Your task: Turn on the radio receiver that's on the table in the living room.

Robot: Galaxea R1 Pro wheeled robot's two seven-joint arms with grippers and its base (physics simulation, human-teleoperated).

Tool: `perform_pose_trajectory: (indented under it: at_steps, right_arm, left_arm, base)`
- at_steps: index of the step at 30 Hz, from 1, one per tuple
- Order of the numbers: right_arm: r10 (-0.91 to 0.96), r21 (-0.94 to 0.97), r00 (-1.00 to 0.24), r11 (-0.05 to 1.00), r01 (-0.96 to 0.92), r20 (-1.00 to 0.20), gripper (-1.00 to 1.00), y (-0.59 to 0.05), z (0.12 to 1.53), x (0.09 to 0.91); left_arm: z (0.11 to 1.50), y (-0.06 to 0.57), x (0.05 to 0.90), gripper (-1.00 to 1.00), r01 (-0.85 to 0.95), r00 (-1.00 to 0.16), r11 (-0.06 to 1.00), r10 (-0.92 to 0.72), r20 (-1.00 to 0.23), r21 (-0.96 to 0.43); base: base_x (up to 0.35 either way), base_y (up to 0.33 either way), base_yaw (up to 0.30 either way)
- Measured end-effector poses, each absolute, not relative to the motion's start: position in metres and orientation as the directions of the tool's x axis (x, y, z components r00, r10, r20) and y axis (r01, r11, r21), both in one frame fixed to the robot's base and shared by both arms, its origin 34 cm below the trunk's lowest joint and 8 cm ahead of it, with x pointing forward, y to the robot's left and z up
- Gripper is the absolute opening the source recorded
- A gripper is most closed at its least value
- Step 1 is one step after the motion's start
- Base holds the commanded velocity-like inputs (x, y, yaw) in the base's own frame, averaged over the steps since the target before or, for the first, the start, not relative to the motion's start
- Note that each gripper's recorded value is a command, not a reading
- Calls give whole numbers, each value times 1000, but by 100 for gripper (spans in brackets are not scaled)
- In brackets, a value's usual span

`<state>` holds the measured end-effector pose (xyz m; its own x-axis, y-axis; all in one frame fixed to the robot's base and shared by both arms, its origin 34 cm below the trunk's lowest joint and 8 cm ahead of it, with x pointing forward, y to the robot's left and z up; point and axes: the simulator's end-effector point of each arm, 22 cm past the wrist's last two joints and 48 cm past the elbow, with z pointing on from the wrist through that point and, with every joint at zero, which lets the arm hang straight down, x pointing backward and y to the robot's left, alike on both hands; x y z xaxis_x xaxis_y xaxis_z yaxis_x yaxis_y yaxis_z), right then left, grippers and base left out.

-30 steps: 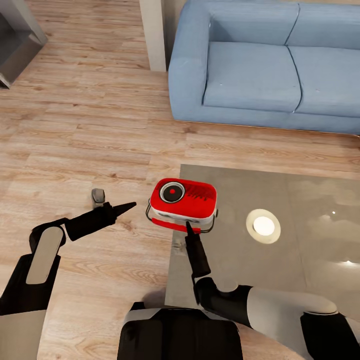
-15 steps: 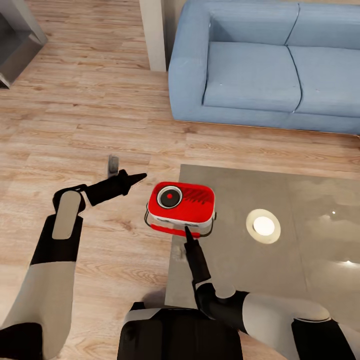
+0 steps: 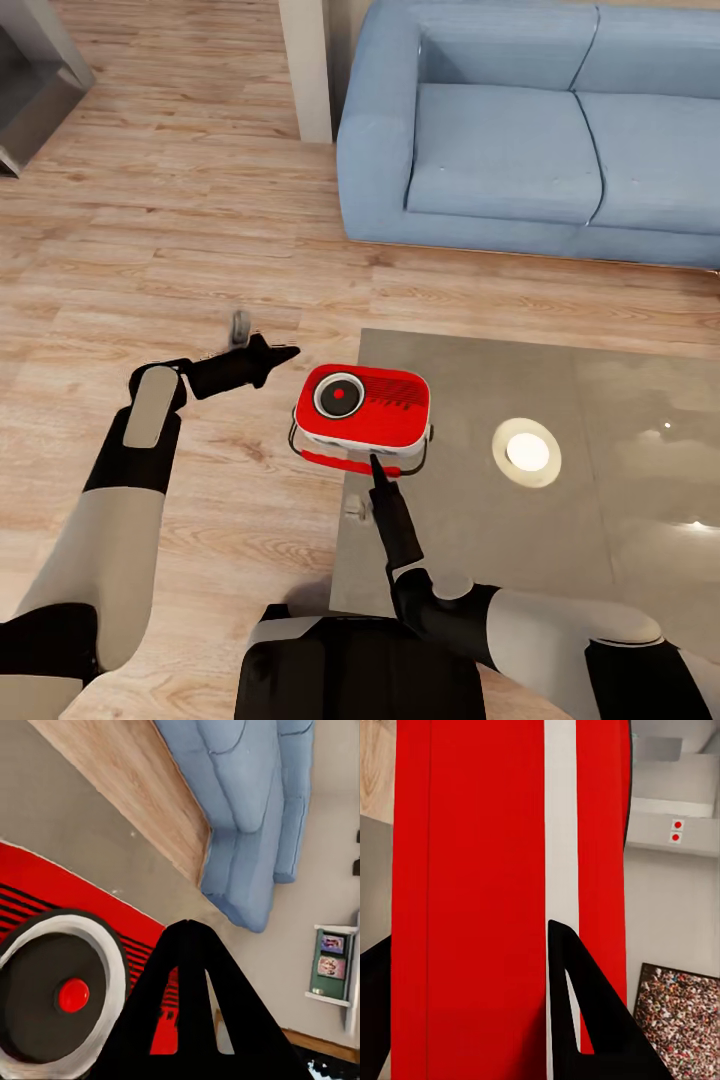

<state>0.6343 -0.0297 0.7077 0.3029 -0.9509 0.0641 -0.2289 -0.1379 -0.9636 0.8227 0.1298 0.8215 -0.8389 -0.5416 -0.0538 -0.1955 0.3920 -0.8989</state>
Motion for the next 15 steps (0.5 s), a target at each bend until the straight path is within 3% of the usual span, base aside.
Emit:
perform_pose_trajectory:
  at_steps: [15]
  right_arm:
    - [-949, -971, 309, -125, -204, 58, -100, -26, 715, 634]
  left_arm:
    - [780, 112, 826, -100, -332, -846, 431, -529, 63, -839]
  base:
    - [0, 0, 0]
